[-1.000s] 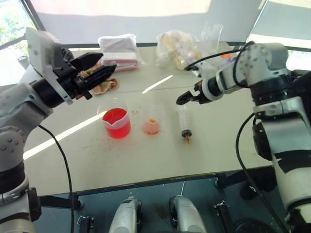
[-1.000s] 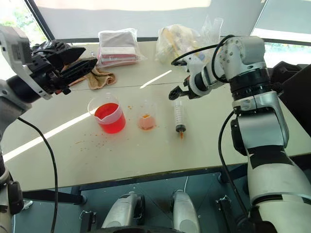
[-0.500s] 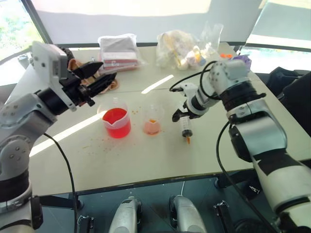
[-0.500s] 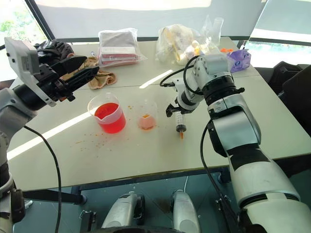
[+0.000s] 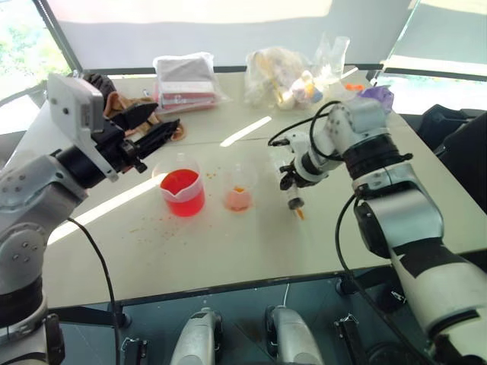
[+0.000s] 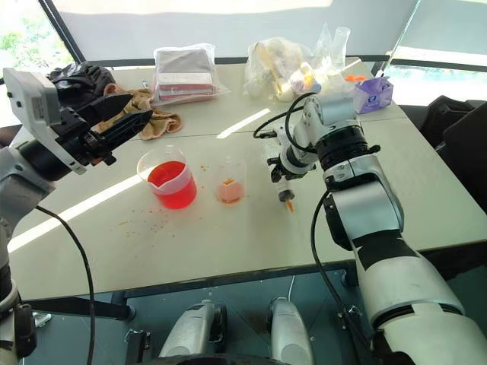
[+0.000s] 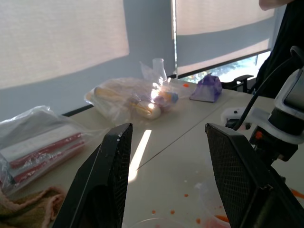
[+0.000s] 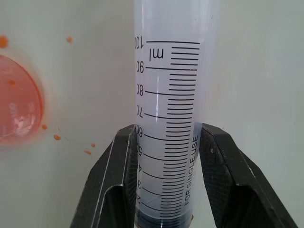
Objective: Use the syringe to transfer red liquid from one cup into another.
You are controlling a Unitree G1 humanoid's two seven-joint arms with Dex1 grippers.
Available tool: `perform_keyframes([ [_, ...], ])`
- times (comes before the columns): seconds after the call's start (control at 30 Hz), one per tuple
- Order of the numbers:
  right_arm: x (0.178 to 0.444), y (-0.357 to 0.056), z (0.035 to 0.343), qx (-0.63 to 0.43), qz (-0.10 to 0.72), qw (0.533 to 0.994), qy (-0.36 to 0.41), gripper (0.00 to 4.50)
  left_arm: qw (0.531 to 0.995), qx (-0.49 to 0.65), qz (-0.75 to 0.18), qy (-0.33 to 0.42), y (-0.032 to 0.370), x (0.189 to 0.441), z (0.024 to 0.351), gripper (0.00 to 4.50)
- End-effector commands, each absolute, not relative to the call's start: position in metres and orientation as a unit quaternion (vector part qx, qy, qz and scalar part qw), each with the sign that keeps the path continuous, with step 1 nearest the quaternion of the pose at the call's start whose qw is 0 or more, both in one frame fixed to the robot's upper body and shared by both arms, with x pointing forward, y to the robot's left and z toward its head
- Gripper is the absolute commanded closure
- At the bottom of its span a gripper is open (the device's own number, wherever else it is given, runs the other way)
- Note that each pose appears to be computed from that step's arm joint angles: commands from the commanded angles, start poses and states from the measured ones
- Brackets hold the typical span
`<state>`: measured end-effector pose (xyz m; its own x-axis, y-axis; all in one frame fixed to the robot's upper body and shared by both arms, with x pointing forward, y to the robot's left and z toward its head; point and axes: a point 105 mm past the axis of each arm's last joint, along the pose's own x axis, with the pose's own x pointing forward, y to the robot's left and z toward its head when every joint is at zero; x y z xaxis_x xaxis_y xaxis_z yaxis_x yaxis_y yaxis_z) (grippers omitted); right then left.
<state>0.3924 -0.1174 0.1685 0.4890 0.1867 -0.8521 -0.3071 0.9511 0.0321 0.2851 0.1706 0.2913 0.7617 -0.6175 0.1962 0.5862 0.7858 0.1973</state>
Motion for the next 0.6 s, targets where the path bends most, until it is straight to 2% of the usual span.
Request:
perform_keyframes([
  [0.03, 0.409, -0.123, 0.226, -0.084, 0.150, 0.930, 0.326, 3.18, 0.933, 0.061, -0.316, -0.159, 0.174, 0.285, 0.306, 1.98],
  [0.13, 0.415, -0.114, 0.285, -0.041, 0.203, 0.972, 0.108, 3.18, 0.932, 0.058, -0.317, -0.167, 0.176, 0.287, 0.313, 1.98],
  [0.2, 0.401, -0.102, 0.324, -0.044, 0.263, 0.963, -0.039, 3.18, 0.928, 0.054, -0.326, -0.170, 0.176, 0.287, 0.318, 1.98],
  [0.23, 0.392, -0.095, 0.336, -0.039, 0.286, 0.953, -0.087, 3.18, 0.927, 0.054, -0.329, -0.170, 0.176, 0.288, 0.321, 1.98],
  [0.33, 0.368, -0.065, 0.350, 0.016, 0.384, 0.914, -0.133, 3.18, 0.925, 0.057, -0.335, -0.170, 0.177, 0.291, 0.329, 1.98],
  [0.4, 0.353, -0.049, 0.354, 0.017, 0.431, 0.888, -0.158, 3.18, 0.924, 0.058, -0.337, -0.169, 0.179, 0.293, 0.334, 1.98],
  [0.5, 0.330, -0.022, 0.351, 0.026, 0.514, 0.838, -0.181, 3.18, 0.923, 0.058, -0.340, -0.169, 0.184, 0.292, 0.346, 1.98],
  [0.6, 0.318, 0.003, 0.341, 0.048, 0.569, 0.800, -0.181, 3.18, 0.924, 0.049, -0.333, -0.179, 0.192, 0.287, 0.363, 1.98],
])
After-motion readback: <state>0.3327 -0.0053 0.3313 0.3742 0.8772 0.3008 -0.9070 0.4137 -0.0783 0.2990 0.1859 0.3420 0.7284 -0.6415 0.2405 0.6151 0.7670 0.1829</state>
